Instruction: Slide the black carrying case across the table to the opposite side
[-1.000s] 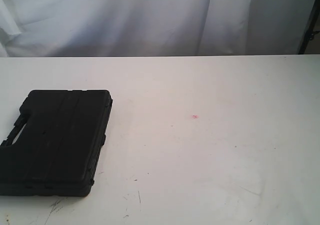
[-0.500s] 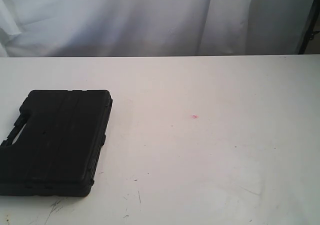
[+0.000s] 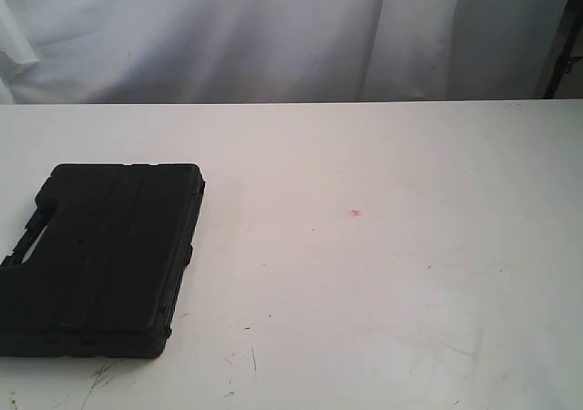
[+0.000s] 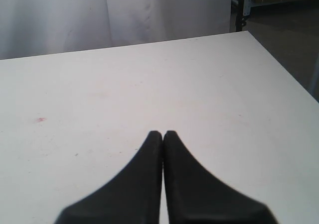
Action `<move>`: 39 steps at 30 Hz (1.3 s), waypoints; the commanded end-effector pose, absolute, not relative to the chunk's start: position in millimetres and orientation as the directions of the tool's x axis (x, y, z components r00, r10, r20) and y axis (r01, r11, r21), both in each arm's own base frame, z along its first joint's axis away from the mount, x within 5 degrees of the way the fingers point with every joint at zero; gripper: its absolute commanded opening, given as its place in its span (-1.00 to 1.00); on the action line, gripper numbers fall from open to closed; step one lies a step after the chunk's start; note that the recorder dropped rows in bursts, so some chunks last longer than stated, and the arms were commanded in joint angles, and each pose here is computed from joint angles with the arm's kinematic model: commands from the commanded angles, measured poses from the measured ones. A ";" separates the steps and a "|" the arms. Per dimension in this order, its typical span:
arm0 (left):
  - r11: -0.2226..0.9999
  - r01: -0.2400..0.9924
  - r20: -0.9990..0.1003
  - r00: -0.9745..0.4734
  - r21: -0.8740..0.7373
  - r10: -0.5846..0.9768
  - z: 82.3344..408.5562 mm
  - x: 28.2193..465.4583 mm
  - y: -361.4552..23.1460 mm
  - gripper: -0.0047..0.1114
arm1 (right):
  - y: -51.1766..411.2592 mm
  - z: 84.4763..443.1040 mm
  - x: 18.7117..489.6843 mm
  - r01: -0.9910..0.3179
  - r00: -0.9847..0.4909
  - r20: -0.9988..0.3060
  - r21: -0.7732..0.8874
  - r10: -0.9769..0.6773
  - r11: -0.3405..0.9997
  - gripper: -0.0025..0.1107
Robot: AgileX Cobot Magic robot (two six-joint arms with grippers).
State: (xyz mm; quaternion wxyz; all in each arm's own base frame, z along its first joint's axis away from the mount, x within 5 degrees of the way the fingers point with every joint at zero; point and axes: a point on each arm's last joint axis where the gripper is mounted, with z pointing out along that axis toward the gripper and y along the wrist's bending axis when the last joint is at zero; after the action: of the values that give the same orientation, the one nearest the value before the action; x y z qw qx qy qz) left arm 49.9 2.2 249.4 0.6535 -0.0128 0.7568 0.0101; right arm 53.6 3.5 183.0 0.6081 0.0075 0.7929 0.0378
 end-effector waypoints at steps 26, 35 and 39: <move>0.998 0.017 -0.977 -0.205 -0.067 -0.062 186.8 54.5 -2.1 -0.92 | 3.5 182.1 53.4 -0.032 -0.258 -0.964 0.075 0.064 0.997 -0.96; 0.998 0.017 -0.978 -0.197 -0.067 -0.062 187.5 54.7 -2.1 -0.92 | 3.5 182.1 53.4 -0.032 -0.258 -0.964 0.075 0.064 0.997 -0.96; 0.998 0.017 -0.978 -0.197 -0.067 -0.062 187.5 54.7 -2.1 -0.92 | 3.6 182.1 53.4 -0.032 -0.258 -0.964 0.076 0.066 0.997 -0.96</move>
State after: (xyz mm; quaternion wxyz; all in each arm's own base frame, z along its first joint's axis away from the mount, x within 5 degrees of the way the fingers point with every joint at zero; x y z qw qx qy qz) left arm 54.7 -1.7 187.5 0.6289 -0.0151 0.7769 -0.0269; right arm 53.6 3.5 183.0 0.6081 0.0075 0.7929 0.0378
